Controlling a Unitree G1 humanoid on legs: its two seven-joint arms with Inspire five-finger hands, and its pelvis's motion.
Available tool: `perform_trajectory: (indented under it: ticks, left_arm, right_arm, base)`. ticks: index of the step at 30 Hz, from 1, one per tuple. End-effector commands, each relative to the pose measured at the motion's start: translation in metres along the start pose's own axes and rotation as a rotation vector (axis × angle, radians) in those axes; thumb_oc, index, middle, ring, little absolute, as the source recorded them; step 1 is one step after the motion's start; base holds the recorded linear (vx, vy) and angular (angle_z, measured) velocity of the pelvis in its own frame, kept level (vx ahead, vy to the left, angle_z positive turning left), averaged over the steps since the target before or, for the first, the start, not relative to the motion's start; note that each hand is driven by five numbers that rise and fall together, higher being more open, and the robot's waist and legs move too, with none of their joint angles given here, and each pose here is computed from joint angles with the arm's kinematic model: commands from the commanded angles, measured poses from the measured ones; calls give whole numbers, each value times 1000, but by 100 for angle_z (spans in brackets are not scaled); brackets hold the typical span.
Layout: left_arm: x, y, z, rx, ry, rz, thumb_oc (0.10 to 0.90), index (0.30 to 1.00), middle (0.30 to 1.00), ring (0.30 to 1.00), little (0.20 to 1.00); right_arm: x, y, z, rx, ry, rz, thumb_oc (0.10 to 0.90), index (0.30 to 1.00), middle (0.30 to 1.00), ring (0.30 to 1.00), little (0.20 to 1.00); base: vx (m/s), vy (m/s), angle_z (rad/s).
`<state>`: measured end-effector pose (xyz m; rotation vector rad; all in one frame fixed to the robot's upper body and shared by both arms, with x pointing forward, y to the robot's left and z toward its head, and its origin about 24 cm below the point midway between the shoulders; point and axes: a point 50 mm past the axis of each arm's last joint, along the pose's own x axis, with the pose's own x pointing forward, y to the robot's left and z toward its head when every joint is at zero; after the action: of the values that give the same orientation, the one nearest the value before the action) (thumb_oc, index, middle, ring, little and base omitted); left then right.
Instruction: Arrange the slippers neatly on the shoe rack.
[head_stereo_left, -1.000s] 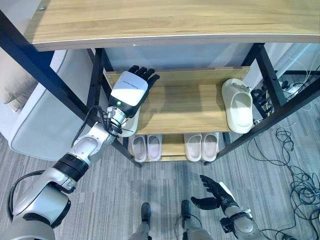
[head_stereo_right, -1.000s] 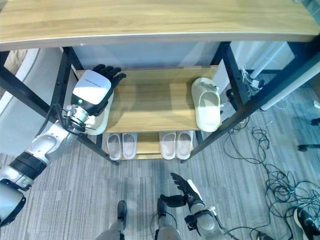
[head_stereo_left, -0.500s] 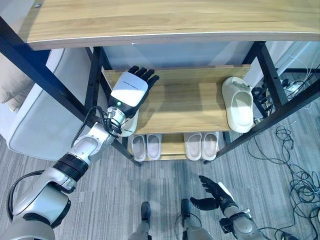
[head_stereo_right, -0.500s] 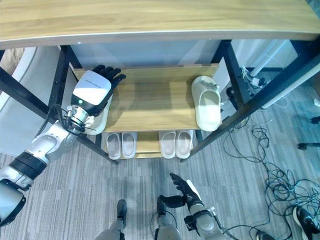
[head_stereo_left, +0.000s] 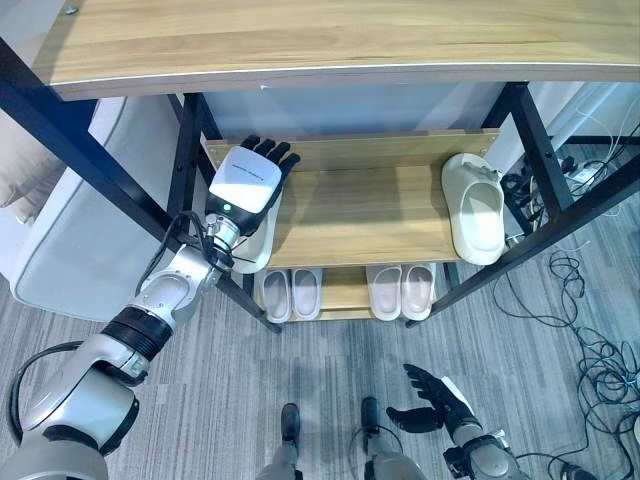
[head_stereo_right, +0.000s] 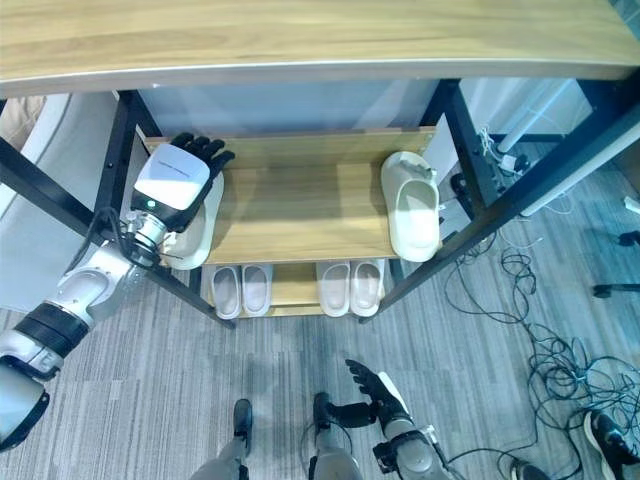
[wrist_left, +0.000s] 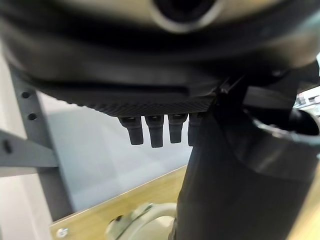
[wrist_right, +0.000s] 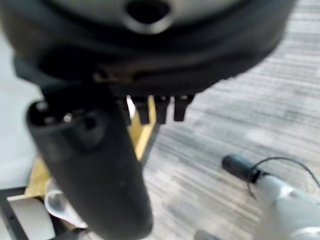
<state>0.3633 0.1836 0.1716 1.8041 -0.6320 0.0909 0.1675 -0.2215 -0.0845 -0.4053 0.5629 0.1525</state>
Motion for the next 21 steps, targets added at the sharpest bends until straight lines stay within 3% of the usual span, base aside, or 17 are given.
perform_trajectory:
  ticks: [1,21]
  left_arm:
    - [36,67,-33,110,77,265,800,900,900,900,900]
    - [49,55,-16,93,52,217,800,900,900,900,900]
  right_arm:
    - [-4,-13,13,-21,-98,-48,800,900,900,900,900]
    - [6,-10,19,-24,-112,-68,800,900,900,900,900]
  base:
    - [0,0,0]
    - [0,0,0]
